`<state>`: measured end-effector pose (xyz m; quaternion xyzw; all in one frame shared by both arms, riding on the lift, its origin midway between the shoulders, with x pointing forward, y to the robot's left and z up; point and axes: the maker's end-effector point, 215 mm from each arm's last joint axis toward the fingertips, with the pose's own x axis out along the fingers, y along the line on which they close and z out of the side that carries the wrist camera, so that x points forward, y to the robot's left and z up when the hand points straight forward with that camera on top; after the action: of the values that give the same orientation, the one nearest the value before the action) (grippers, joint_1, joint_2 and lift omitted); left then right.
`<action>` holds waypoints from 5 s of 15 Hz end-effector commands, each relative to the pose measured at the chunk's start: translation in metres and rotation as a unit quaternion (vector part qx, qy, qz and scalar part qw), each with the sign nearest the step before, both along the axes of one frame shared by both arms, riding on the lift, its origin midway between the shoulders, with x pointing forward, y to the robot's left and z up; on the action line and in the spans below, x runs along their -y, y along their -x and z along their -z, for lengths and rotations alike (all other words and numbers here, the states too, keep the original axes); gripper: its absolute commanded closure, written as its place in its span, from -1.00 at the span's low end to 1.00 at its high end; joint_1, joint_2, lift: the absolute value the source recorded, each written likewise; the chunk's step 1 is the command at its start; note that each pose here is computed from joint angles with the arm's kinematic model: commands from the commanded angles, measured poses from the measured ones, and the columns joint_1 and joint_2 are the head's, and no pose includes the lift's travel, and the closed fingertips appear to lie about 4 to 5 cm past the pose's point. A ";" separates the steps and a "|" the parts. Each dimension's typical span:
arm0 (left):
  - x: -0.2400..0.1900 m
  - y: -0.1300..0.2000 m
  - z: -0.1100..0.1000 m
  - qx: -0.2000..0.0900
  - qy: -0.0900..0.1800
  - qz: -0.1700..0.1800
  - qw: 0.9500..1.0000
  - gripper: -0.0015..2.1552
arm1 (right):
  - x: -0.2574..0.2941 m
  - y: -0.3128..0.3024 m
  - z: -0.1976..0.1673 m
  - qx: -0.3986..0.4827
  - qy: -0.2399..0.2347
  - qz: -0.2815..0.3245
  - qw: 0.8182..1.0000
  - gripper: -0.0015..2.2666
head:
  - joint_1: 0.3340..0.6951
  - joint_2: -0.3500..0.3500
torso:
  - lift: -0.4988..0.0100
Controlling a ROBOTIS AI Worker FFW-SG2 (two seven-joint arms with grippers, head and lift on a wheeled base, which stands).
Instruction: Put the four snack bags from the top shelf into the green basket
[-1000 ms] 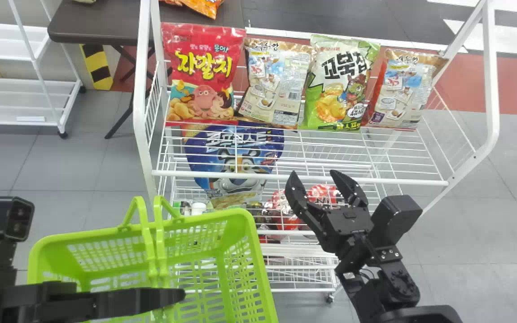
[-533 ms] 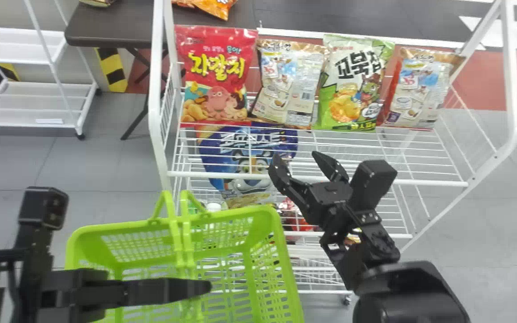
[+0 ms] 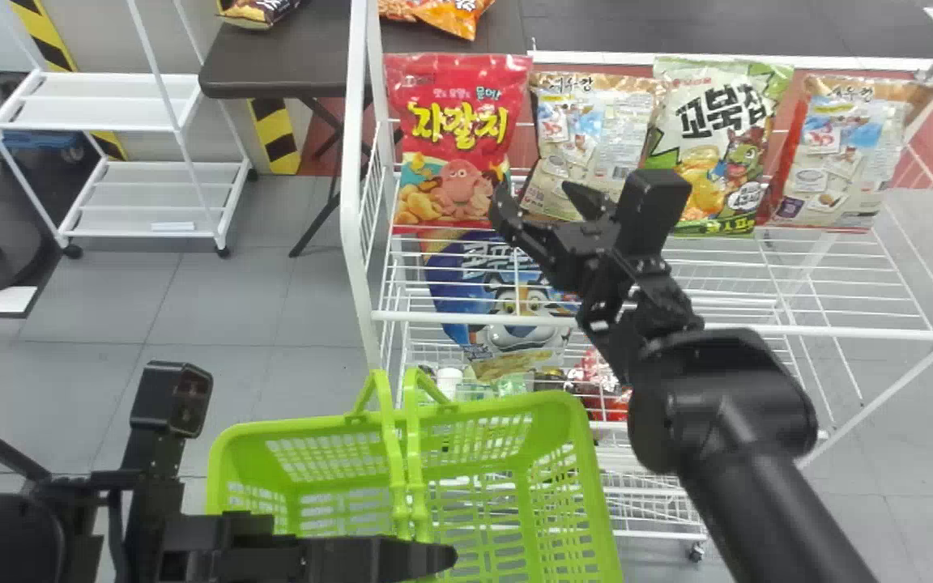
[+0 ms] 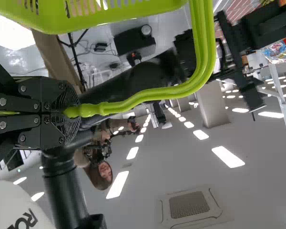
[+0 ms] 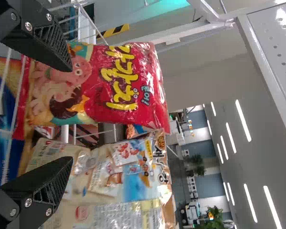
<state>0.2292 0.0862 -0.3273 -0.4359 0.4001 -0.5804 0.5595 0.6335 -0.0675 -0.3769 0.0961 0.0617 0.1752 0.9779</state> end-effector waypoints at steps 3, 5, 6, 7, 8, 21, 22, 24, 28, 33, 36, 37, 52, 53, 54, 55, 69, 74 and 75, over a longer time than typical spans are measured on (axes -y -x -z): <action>-0.003 0.002 -0.001 -0.010 0.010 -0.002 1.000 0.99 | -0.028 -0.029 -0.018 -0.005 -0.038 -0.039 0.998 -0.84 | 1.00 0.10 | 0.96; -0.001 0.002 -0.002 -0.008 0.011 0.000 1.000 0.99 | -0.035 -0.039 -0.025 -0.014 -0.064 -0.065 0.996 -0.84 | 1.00 0.16 | 0.96; -0.001 0.000 -0.004 -0.004 0.011 0.001 1.000 0.99 | -0.040 -0.041 -0.023 -0.024 -0.070 -0.076 0.994 -0.84 | 1.00 0.19 | 0.96; 0.000 -0.001 -0.004 -0.003 0.010 0.003 1.000 0.99 | -0.046 -0.042 -0.023 -0.025 -0.063 -0.082 0.994 -0.84 | 1.00 0.20 | 0.96; -0.001 -0.001 -0.004 -0.003 0.011 0.002 1.000 0.99 | -0.042 -0.049 -0.021 -0.024 -0.053 -0.079 0.995 -0.84 | 1.00 0.21 | 0.96; 0.001 -0.007 -0.005 0.002 0.007 0.018 1.000 0.99 | -0.033 -0.065 -0.003 -0.067 -0.028 -0.081 0.994 0.87 | 1.00 0.17 | 0.96; 0.001 -0.006 -0.006 0.002 0.008 0.018 1.000 0.99 | -0.034 -0.064 -0.004 -0.065 -0.026 -0.084 0.994 0.91 | 1.00 0.17 | 0.96; 0.001 -0.006 -0.006 0.002 0.007 0.019 1.000 0.99 | -0.042 -0.059 -0.007 -0.055 -0.013 -0.100 0.993 0.94 | 1.00 0.17 | 0.96; -0.006 -0.009 -0.007 0.005 0.004 0.013 1.000 0.99 | -0.066 -0.041 -0.020 -0.027 0.006 -0.131 0.991 0.96 | 1.00 0.25 | 0.96; -0.031 -0.025 -0.012 0.023 -0.011 -0.021 0.999 0.99 | -0.088 0.010 -0.016 -0.056 0.017 -0.146 0.988 0.99 | 1.00 0.36 | 0.96; -0.042 -0.040 -0.020 0.038 -0.015 -0.034 0.999 0.99 | -0.082 0.049 -0.039 -0.044 0.029 -0.125 0.991 0.99 | 1.00 0.49 | 0.96; -0.041 -0.041 -0.021 0.041 -0.016 -0.033 0.998 0.99 | -0.074 0.056 -0.052 -0.034 0.031 -0.112 0.993 0.99 | 1.00 0.51 | 0.96; -0.031 -0.094 -0.001 0.014 -0.022 -0.030 0.999 0.99 | 0.036 0.280 -0.064 -0.187 -0.003 -0.066 0.980 0.99 | 1.00 -0.02 | 0.96; -0.029 -0.094 0.000 0.013 -0.021 -0.029 0.999 0.99 | 0.024 0.290 -0.054 -0.210 -0.006 -0.082 0.974 0.99 | 1.00 0.00 | 0.96; -0.028 -0.094 -0.001 0.013 -0.020 -0.029 0.999 0.99 | 0.011 0.296 -0.045 -0.223 -0.008 -0.095 0.970 0.99 | 1.00 0.02 | 0.96; -0.026 -0.093 -0.001 0.012 -0.018 -0.027 0.999 0.99 | 0.000 0.297 -0.040 -0.228 -0.011 -0.106 0.968 0.99 | 1.00 0.10 | 0.96; -0.008 -0.077 -0.007 0.019 -0.010 0.001 1.000 0.99 | -0.195 0.301 0.082 -0.272 0.100 -0.253 0.923 -1.00 | 1.00 1.00 | 0.96; -0.011 -0.078 -0.006 0.019 -0.011 -0.001 1.000 0.99 | -0.111 0.290 0.043 -0.273 0.083 -0.194 0.939 -0.95 | 1.00 1.00 | 0.96; -0.012 -0.078 -0.006 0.019 -0.012 -0.001 1.000 0.99 | -0.081 0.285 0.028 -0.261 0.082 -0.167 0.947 -0.94 | 1.00 0.88 | 0.96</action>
<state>0.3085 0.0967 -0.3230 -0.4146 0.3956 -0.5819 0.5771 0.3449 0.0528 -0.4219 0.0465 0.3550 0.3278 0.8743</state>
